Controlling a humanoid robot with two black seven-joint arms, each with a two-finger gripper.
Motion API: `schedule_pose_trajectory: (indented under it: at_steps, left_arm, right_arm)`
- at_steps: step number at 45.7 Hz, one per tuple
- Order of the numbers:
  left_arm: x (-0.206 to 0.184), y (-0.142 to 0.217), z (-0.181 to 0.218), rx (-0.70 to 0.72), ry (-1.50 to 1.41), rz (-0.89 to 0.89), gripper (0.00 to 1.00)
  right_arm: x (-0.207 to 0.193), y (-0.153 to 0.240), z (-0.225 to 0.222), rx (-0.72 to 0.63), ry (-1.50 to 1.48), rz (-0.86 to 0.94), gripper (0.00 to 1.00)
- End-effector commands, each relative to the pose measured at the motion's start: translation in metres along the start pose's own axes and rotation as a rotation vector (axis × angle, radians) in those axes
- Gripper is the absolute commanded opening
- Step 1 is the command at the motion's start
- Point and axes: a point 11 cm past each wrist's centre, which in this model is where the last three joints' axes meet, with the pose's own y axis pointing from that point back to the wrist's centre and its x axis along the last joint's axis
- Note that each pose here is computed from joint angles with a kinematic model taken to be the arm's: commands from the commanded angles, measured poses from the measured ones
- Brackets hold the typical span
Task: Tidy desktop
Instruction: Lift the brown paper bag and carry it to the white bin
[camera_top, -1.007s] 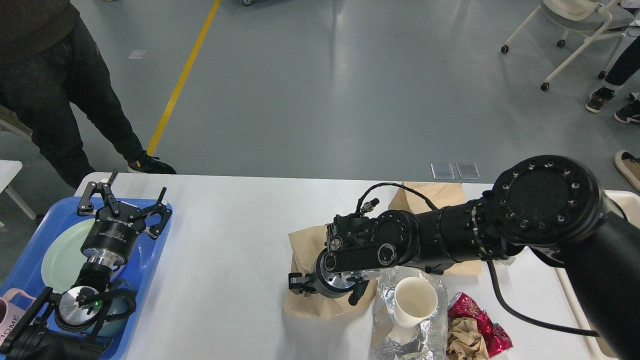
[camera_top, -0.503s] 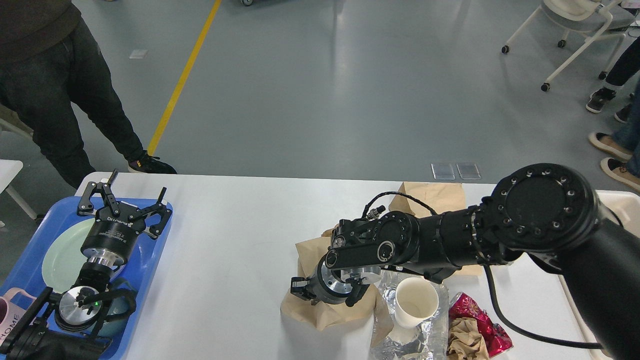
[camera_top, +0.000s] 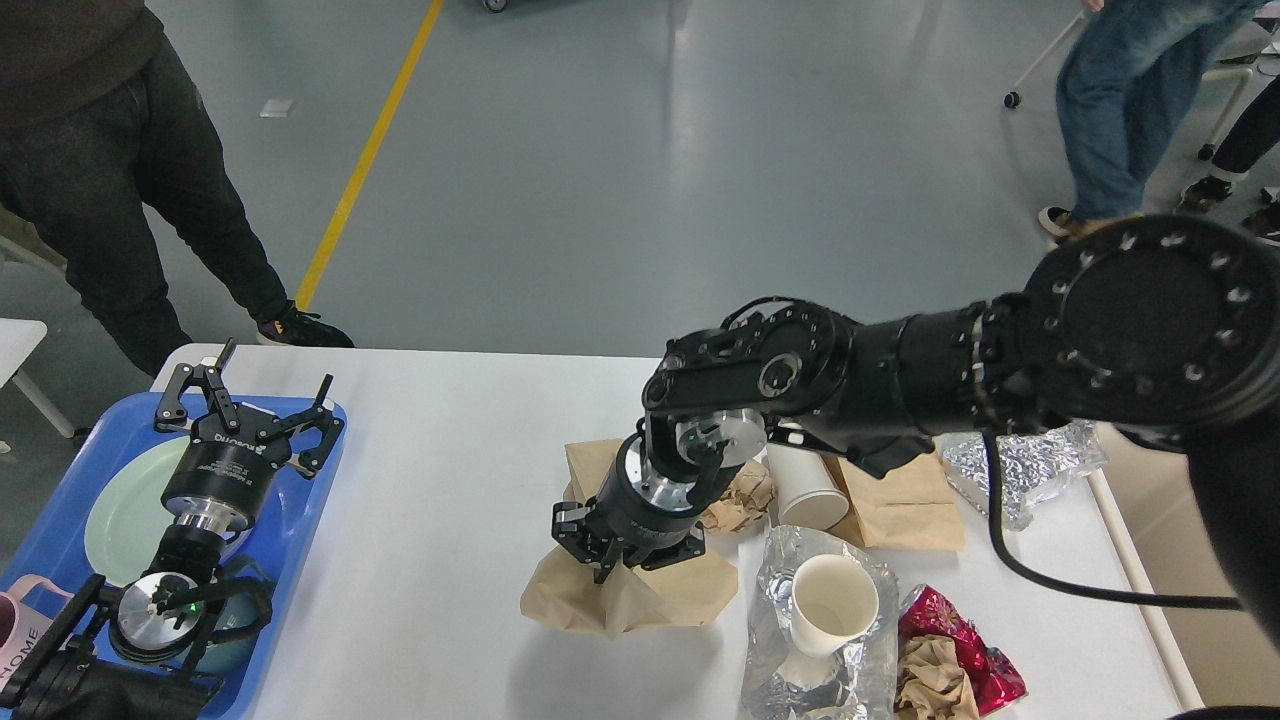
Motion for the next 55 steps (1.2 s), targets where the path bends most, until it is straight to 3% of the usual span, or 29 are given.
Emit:
schedule_pose_trajectory:
  at_steps: [1,11,19,36,43,50,55]
  left_arm:
    - [0.0,0.0,0.0,0.0,0.0,0.001,0.97]
    - [0.0,0.0,0.001,-0.001,-0.002,0.001,0.97]
    - [0.0,0.0,0.001,-0.001,-0.001,0.0,0.97]
    - [0.0,0.0,0.001,-0.001,0.0,0.001,0.97]
    - [0.0,0.0,0.001,-0.002,-0.001,0.001,0.97]
    - [0.0,0.0,0.001,-0.003,0.002,0.001,0.97]
    - [0.001,0.0,0.001,-0.003,0.0,0.003,0.97]
  right_arm:
    - [0.009,0.05,-0.001,-0.022,0.057,0.024,0.0]
    - [0.022,0.143,0.029,-0.135,0.073,0.113,0.0]
    - [0.02,0.203,0.051,0.0,0.036,0.164,0.0]
    - [0.018,0.223,0.131,-0.133,-0.137,0.177,0.0]
    - [0.018,0.253,0.221,-0.186,-0.31,0.254,0.0]
    - [0.014,0.25,0.327,-0.141,-0.54,0.298,0.0]
    - [0.009,0.253,0.397,-0.193,-0.636,0.357,0.0]
